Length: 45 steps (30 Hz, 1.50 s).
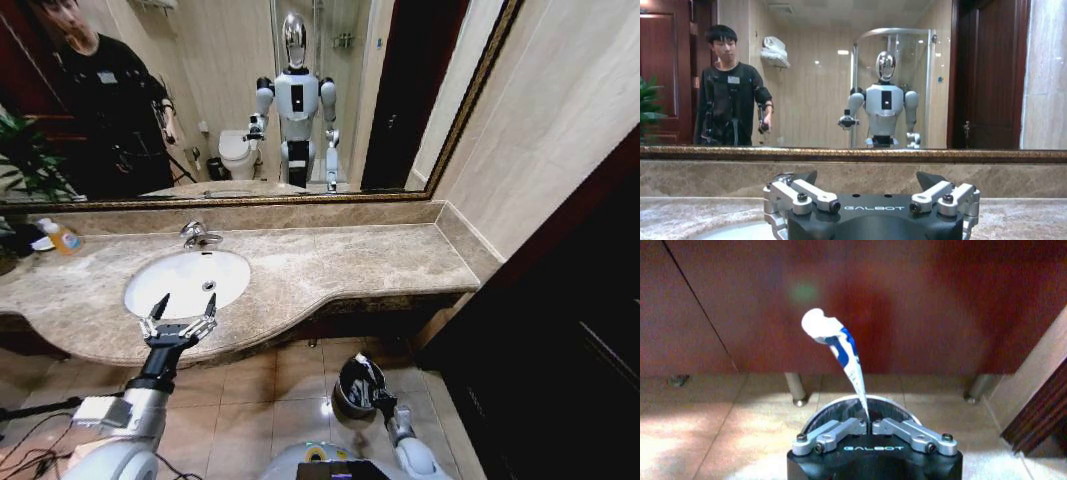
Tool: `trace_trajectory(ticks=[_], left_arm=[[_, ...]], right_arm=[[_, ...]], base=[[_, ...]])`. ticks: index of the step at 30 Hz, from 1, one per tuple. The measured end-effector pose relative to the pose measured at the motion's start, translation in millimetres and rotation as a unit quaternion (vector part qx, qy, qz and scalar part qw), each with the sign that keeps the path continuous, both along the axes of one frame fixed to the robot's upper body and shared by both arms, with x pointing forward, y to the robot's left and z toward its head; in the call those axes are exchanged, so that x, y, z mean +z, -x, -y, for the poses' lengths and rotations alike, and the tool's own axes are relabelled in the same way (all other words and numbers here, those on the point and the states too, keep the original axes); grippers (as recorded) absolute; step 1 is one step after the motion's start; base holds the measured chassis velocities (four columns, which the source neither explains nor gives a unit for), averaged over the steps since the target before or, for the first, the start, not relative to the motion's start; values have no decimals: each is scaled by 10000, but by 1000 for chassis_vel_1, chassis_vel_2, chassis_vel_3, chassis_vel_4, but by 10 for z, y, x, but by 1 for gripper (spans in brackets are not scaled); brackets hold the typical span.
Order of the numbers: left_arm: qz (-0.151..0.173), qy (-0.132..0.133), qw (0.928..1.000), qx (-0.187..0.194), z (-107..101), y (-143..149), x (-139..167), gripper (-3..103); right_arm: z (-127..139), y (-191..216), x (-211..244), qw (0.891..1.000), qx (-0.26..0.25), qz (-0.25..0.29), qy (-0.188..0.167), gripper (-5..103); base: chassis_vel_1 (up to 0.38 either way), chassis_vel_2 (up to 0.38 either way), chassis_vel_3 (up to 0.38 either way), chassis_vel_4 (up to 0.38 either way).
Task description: Pick up the trash from the sink and place it in the trash bin.
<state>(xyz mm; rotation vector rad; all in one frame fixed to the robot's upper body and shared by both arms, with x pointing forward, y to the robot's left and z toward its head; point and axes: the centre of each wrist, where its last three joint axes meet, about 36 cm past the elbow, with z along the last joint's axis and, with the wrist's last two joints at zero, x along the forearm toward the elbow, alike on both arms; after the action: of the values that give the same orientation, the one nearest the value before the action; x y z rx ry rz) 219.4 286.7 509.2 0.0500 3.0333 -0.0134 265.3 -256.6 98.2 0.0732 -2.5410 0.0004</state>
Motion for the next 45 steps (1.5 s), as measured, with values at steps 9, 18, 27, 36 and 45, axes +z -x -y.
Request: trace_trajectory(ticks=[9, 18, 27, 36, 45], left_arm=[[0, 0, 10000, 0, 0, 0, 0, 100], [0, 0, 10000, 0, 0, 0, 0, 100], [0, 0, 10000, 0, 0, 0, 0, 100], [0, 0, 10000, 0, 0, 0, 0, 100], [0, 0, 10000, 0, 0, 0, 0, 100]], right_arm=[[-264, -450, -95, 9998, -104, -59, -151, 0], [-342, -543, -103, 9983, -386, -433, -54, 0], [-242, -441, -54, 9954, -450, -849, -48, 1], [-235, -341, -27, 9955, -405, -852, -76, 28], [-163, -231, -34, 9962, -410, -763, -2, 61]], base=[[0, 0, 0, 0], [0, 0, 0, 0], [0, 0, 0, 0], [0, 0, 0, 0], [0, 0, 0, 0]])
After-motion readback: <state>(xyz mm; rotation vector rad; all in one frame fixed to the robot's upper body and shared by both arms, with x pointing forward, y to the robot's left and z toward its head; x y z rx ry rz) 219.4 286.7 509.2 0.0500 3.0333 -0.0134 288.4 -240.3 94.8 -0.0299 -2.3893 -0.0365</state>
